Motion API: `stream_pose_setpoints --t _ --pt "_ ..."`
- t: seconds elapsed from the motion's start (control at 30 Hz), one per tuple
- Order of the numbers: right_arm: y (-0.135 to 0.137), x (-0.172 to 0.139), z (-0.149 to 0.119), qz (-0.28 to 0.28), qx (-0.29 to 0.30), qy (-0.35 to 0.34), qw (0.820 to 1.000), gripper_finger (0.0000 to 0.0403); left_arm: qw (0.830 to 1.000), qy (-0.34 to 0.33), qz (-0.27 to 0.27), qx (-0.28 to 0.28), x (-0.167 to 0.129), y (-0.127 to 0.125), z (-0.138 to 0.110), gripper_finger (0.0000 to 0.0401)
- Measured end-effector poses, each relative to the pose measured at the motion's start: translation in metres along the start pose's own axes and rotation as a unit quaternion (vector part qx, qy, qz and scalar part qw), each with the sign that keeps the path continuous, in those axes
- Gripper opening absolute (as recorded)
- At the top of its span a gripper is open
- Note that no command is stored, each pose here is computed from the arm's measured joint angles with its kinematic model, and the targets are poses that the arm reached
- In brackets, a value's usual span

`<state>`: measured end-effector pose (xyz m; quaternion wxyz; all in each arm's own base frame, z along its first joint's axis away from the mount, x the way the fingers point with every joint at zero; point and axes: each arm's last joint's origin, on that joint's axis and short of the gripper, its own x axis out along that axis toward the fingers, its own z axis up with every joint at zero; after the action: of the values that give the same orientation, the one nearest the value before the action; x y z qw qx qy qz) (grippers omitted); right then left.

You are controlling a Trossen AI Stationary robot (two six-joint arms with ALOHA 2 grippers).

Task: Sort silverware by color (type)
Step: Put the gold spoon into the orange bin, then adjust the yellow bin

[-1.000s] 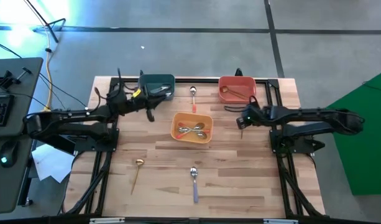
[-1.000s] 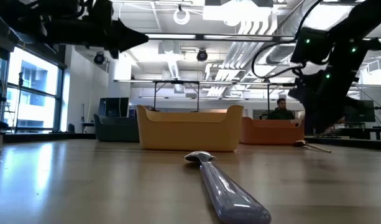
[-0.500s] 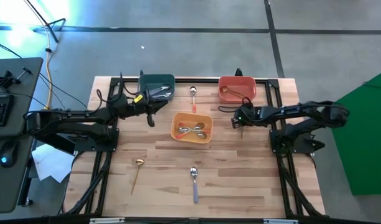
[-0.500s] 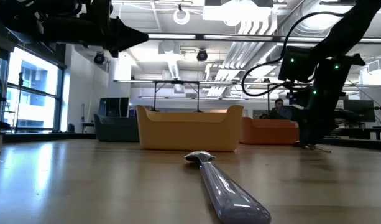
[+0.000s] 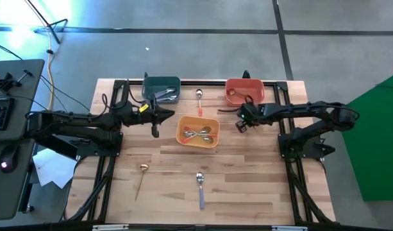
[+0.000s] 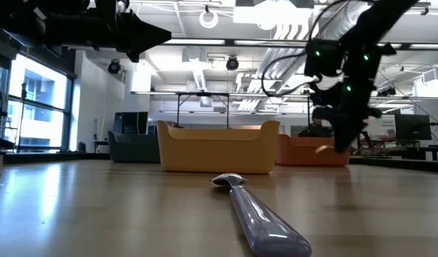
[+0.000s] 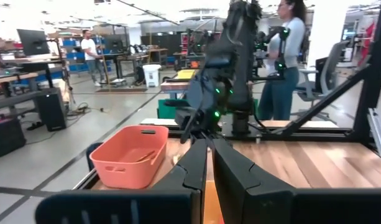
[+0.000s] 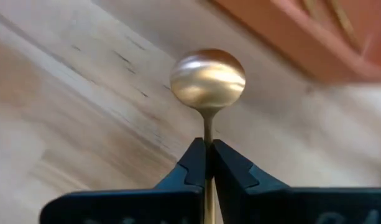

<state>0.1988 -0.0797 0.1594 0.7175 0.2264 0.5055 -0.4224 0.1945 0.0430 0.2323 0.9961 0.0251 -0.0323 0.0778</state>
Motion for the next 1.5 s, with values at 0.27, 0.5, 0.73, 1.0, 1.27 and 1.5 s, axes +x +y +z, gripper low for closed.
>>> stream_pose_setpoints --t 0.27,0.5,0.73,1.0,1.27,1.5 --pt "-0.002 -0.053 0.061 -0.002 -0.121 -0.052 0.991 0.0004 1.000 0.008 -0.017 0.003 0.000 -0.007 -0.001 0.0017" --pt "-0.035 -0.058 0.117 0.012 -0.283 -0.075 0.956 0.0003 1.000 0.006 -0.021 0.018 0.000 -0.011 -0.001 0.0017" --pt "-0.074 -0.003 0.147 0.030 -0.316 -0.050 0.947 0.0003 1.000 0.009 -0.007 0.019 0.001 -0.013 -0.001 0.0017" --pt "-0.090 0.044 0.154 0.078 -0.302 -0.031 0.950 0.0003 1.000 0.010 -0.012 0.013 0.001 -0.015 -0.001 0.0017" --pt "-0.087 0.063 0.155 0.096 -0.291 -0.026 0.952 0.0006 1.000 0.018 -0.010 0.004 0.001 -0.015 -0.003 0.0017" --pt "-0.087 0.047 0.156 0.078 -0.252 -0.036 0.964 0.0071 0.998 0.054 0.031 0.015 0.003 -0.013 -0.012 0.0017"
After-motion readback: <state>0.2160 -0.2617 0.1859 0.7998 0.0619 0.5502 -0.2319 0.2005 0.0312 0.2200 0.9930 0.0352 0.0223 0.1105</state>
